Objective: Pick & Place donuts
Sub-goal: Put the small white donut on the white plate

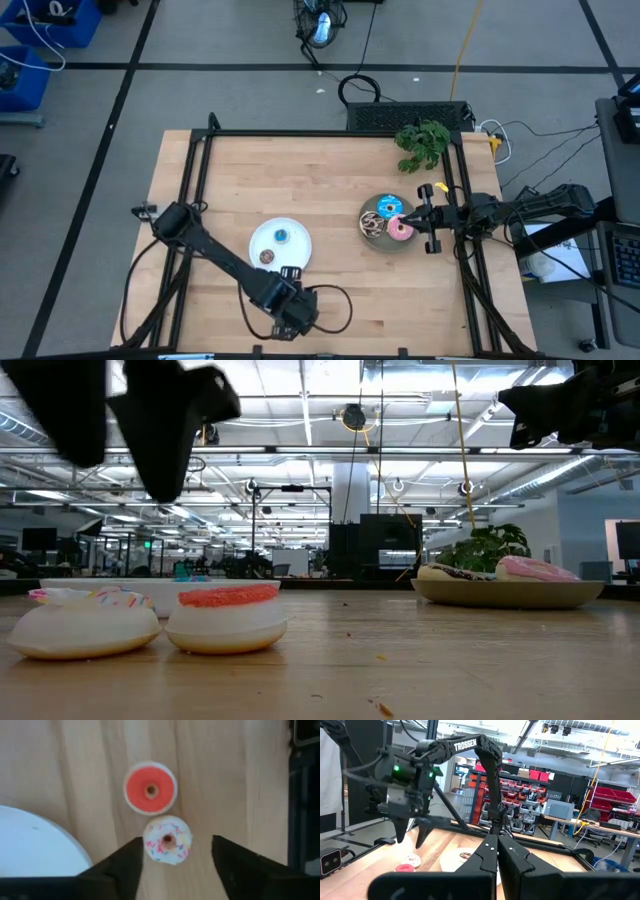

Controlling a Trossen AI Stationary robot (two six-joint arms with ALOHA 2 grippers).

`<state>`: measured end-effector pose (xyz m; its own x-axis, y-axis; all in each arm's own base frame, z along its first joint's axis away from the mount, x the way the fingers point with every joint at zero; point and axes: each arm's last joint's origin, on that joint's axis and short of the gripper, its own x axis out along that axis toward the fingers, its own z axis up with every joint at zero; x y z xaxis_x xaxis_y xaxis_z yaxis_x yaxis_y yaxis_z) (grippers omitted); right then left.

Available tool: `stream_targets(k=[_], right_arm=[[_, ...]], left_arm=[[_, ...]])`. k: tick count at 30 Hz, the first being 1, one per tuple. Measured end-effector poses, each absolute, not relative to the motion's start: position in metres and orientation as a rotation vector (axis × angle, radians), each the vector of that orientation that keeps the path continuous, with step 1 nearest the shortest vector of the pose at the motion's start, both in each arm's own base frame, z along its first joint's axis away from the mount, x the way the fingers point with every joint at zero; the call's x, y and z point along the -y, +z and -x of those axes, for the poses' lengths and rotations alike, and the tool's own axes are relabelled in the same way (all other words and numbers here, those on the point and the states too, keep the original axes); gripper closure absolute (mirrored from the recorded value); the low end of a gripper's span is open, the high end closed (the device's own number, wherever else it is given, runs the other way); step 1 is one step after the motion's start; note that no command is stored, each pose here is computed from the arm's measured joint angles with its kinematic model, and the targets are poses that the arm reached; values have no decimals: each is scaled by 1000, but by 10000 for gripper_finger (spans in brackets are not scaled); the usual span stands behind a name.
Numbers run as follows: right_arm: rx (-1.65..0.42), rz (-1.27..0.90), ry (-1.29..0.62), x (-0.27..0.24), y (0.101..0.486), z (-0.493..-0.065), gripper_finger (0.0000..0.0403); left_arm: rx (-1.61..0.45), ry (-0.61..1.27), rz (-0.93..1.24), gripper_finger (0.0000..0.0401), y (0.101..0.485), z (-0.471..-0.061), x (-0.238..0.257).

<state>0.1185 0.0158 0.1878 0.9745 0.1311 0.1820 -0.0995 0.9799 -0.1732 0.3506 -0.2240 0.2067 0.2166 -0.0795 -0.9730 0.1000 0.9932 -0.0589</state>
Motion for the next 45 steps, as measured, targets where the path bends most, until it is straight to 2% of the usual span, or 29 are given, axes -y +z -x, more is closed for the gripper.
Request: stream_targets(k=[4, 12, 29, 33, 41, 45], right_arm=[[194, 164, 117, -16, 188, -119, 403], [194, 164, 117, -16, 188, -119, 403], [193, 164, 117, -16, 188, -119, 403], [193, 164, 116, -16, 188, -119, 403], [193, 164, 117, -16, 188, -119, 403], [193, 164, 116, -16, 188, -119, 403]], left_arm=[[-1376, -157, -2, 118, 192, -347, 223], [-1355, -198, -23, 83, 177, -346, 222], [-1319, -172, -4, 73, 139, -337, 213], [-1326, -176, 0, 94, 139, -336, 213], [-1335, -173, 11, 205, 138, -337, 212], [-1344, -174, 19, 221, 142, -338, 212]])
